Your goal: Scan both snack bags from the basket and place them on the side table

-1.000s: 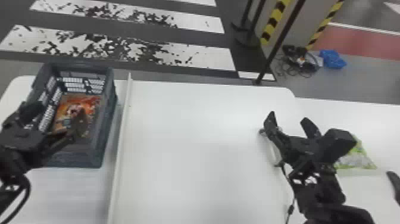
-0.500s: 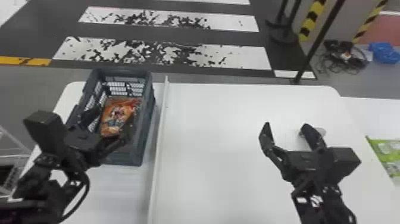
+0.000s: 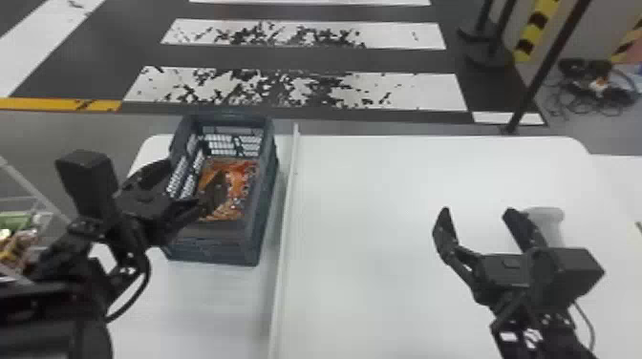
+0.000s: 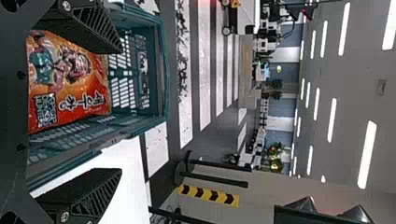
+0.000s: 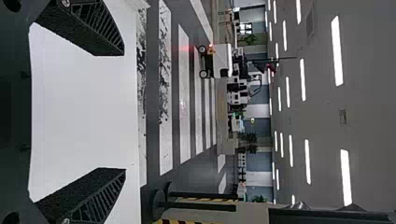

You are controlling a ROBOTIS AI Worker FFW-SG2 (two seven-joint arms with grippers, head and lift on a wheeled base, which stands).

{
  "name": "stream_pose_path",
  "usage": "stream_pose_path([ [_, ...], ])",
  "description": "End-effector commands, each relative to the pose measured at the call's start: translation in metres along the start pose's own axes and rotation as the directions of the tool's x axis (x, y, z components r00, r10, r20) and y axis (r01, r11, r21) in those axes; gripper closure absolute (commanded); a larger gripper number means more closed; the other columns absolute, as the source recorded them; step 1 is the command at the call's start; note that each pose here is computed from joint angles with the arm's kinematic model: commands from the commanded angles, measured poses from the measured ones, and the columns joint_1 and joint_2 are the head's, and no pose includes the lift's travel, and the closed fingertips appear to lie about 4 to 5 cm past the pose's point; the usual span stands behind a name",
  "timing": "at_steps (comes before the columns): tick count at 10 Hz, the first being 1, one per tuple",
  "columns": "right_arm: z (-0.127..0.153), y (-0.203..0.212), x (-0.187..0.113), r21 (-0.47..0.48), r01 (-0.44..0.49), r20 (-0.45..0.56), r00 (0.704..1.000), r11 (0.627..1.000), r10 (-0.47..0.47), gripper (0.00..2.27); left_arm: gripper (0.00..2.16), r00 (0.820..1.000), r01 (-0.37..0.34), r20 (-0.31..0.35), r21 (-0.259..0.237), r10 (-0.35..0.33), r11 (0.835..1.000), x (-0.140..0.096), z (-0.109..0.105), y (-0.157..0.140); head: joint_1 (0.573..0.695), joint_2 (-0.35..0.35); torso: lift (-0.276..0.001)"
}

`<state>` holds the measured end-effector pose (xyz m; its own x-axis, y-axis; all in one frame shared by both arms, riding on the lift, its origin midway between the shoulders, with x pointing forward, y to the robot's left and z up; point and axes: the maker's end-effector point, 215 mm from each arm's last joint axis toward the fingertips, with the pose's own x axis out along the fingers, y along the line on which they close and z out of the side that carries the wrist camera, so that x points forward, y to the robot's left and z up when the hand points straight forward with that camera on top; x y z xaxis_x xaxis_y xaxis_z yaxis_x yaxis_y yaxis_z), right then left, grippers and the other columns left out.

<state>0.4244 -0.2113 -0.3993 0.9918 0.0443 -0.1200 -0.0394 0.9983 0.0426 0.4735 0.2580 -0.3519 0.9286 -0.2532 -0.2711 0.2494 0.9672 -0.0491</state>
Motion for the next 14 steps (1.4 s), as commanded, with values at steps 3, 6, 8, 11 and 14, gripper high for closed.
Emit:
stream_pose_path([
  [3,-0.01,-0.002,-0.002,0.0,0.003,-0.019,1.0,1.0,-0.003,0.04,0.09,0.997,-0.027,-0.068,0.118,0.035,0.993,0.012,0.023,0.056,0.695,0.084,-0.075],
  [6,-0.011,-0.003,-0.002,-0.001,0.005,-0.02,1.0,1.0,-0.005,0.04,0.09,0.989,0.055,-0.149,0.212,-0.023,0.976,0.039,0.017,0.062,0.695,0.11,-0.075],
  [8,-0.013,-0.003,-0.003,-0.001,0.005,-0.025,1.0,1.0,-0.005,0.04,0.09,0.973,0.11,-0.226,0.256,-0.052,0.96,0.057,0.001,0.066,0.695,0.107,-0.075],
  [11,-0.014,-0.005,-0.004,-0.002,0.008,-0.028,1.0,1.0,-0.008,0.04,0.09,0.929,0.23,-0.35,0.295,-0.119,0.927,0.091,-0.031,0.051,0.695,0.096,-0.075],
  [14,-0.016,-0.007,-0.007,-0.006,0.009,-0.033,0.999,1.0,-0.01,0.04,0.09,0.881,0.324,-0.449,0.341,-0.15,0.883,0.112,-0.047,0.031,0.695,0.063,-0.075],
])
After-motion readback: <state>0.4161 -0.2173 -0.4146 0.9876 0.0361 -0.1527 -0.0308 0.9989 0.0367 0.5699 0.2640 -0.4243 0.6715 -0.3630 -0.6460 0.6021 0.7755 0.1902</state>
